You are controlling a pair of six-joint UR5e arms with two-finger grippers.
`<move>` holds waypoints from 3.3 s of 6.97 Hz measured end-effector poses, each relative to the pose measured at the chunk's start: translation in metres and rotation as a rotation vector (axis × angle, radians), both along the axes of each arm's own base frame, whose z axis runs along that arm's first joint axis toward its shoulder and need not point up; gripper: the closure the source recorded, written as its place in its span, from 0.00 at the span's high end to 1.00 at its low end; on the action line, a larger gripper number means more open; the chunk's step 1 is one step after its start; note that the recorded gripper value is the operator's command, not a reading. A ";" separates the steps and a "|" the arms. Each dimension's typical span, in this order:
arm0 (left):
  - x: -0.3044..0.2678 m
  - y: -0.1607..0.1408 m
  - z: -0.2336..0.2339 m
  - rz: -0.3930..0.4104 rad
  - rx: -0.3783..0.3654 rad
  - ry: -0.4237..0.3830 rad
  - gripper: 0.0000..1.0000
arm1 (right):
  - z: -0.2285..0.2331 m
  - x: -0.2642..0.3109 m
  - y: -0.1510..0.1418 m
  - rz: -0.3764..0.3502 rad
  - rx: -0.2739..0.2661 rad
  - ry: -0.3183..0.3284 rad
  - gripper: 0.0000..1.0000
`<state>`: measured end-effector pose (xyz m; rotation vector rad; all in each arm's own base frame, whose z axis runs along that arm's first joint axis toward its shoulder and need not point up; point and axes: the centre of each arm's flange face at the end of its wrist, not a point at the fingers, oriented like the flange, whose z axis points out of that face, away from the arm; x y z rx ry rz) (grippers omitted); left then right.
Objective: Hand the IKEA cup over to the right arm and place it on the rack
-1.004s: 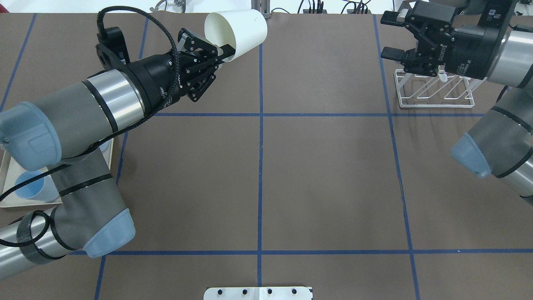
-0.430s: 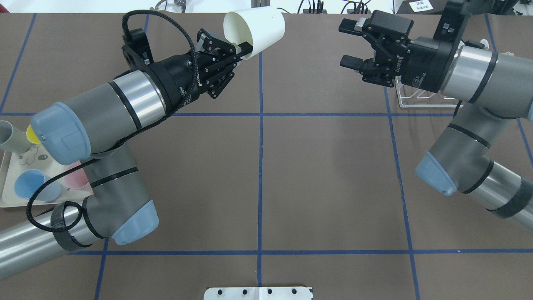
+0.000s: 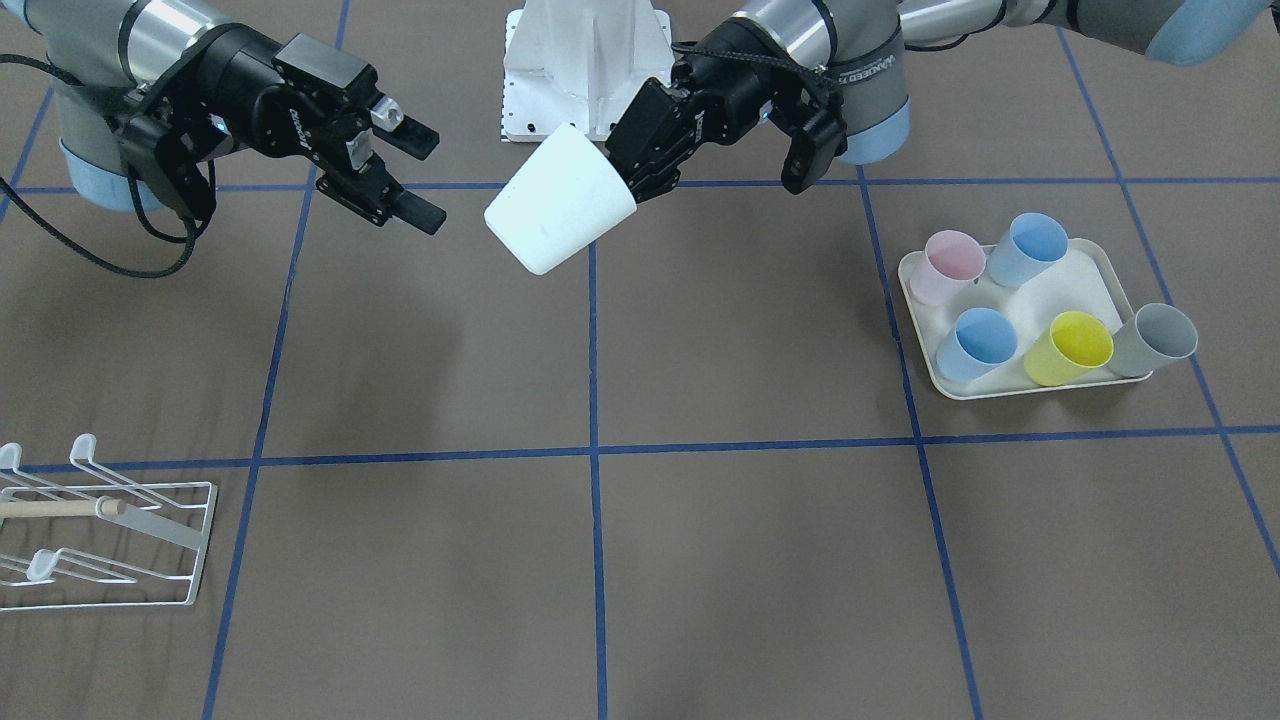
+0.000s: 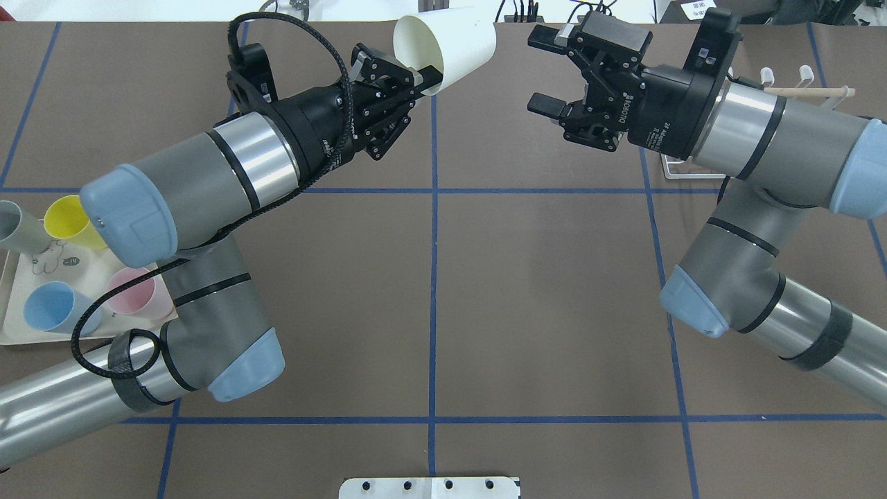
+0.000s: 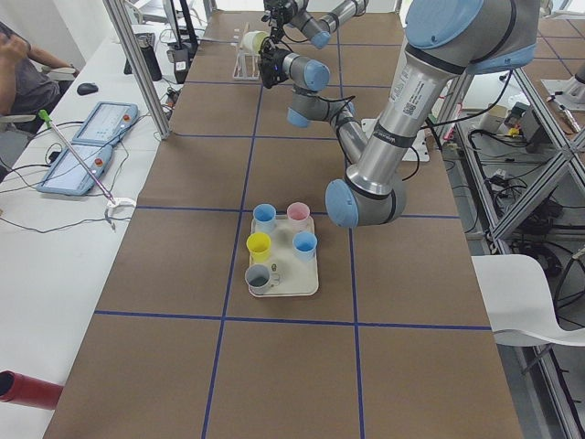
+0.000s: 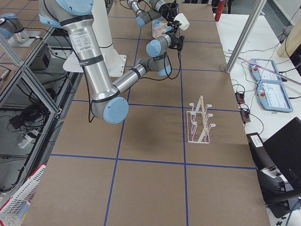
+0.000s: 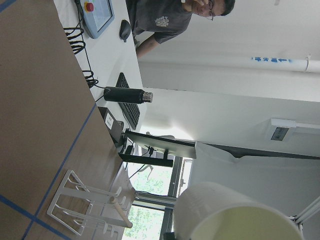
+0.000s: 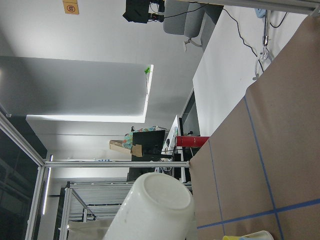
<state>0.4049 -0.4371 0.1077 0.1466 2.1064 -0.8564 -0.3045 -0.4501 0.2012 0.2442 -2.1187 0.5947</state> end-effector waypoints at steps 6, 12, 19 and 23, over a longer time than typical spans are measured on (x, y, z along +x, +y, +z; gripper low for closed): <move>0.022 0.018 -0.009 0.023 0.011 0.050 0.00 | -0.006 -0.011 0.005 -0.037 -0.073 -0.068 0.99; 0.041 0.034 -0.019 0.039 0.008 0.075 0.00 | -0.007 -0.015 0.005 -0.039 -0.098 -0.088 0.99; 0.052 0.042 -0.028 0.044 0.006 0.084 1.00 | -0.008 -0.022 0.010 -0.042 -0.101 -0.094 0.00; 0.048 0.038 -0.021 0.019 0.029 0.047 1.00 | -0.009 -0.016 0.005 -0.007 -0.089 -0.091 0.00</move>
